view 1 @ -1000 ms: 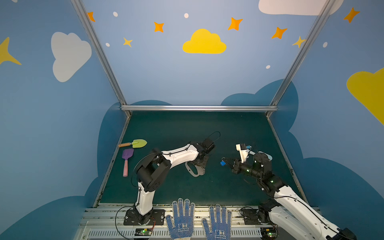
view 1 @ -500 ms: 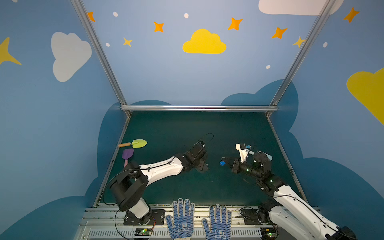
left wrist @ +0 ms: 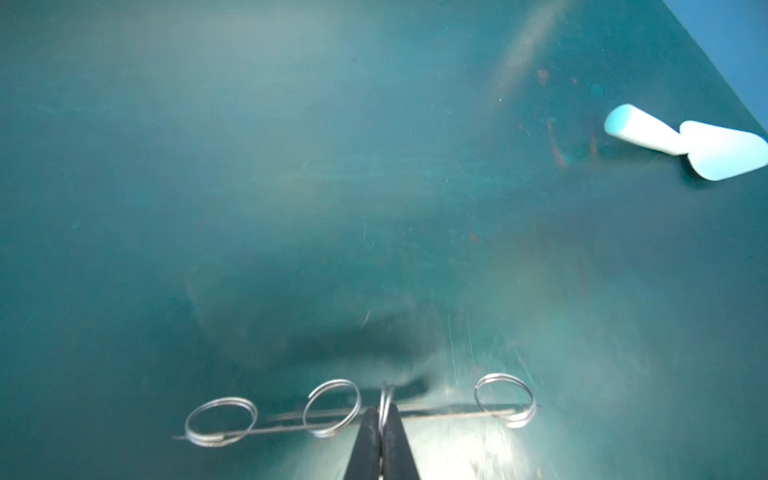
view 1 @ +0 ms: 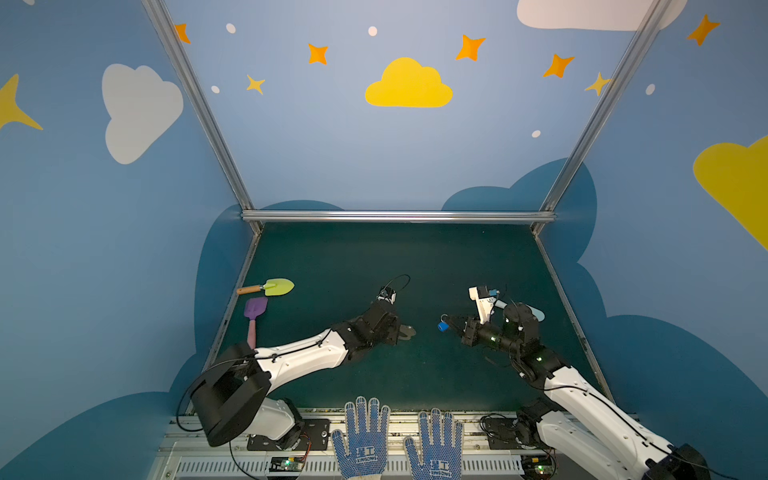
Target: Put the keys on the keyring
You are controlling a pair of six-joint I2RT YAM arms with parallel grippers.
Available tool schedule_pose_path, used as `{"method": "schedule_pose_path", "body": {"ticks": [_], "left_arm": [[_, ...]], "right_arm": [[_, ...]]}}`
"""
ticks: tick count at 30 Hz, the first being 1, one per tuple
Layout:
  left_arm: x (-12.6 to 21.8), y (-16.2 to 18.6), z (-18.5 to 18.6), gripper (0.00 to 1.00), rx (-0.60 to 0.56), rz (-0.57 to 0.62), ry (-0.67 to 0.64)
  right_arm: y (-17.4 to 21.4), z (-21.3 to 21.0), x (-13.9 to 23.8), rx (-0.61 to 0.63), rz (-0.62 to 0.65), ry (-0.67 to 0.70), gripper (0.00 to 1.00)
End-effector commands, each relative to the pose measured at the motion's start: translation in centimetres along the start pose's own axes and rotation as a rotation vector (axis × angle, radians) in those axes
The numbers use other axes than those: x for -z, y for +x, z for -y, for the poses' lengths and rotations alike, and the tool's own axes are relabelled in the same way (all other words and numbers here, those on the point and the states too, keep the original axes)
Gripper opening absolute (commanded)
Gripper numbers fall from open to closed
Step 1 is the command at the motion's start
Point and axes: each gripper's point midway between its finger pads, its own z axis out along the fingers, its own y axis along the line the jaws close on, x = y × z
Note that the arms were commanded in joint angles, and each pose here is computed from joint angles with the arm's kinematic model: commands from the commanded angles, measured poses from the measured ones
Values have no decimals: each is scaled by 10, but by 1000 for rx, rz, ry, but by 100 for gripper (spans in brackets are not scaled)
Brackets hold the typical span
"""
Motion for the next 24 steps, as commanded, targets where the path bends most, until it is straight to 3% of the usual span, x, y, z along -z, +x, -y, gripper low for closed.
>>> {"method": "schedule_pose_path", "body": {"ticks": [1,4,6,12,24], "left_arm": [[-15,10,-6,15,-17,-37,-44],[-28,14,-6,16,-30,-59,-59],[-33,17,-6,10,-27,-78,-65],[-36,22,-9,30,-47,-116,-84],[-37,0,17,36,-98,-165,-11]], "right_arm": [[-12,-12,4,18,25,-28,0],[-14,-13,9,31,41,-17,0],[-14,-13,11,33,46,-8,0],[-14,-11,12,34,50,2,0],[-14,-7,16,44,60,28,0]]}}
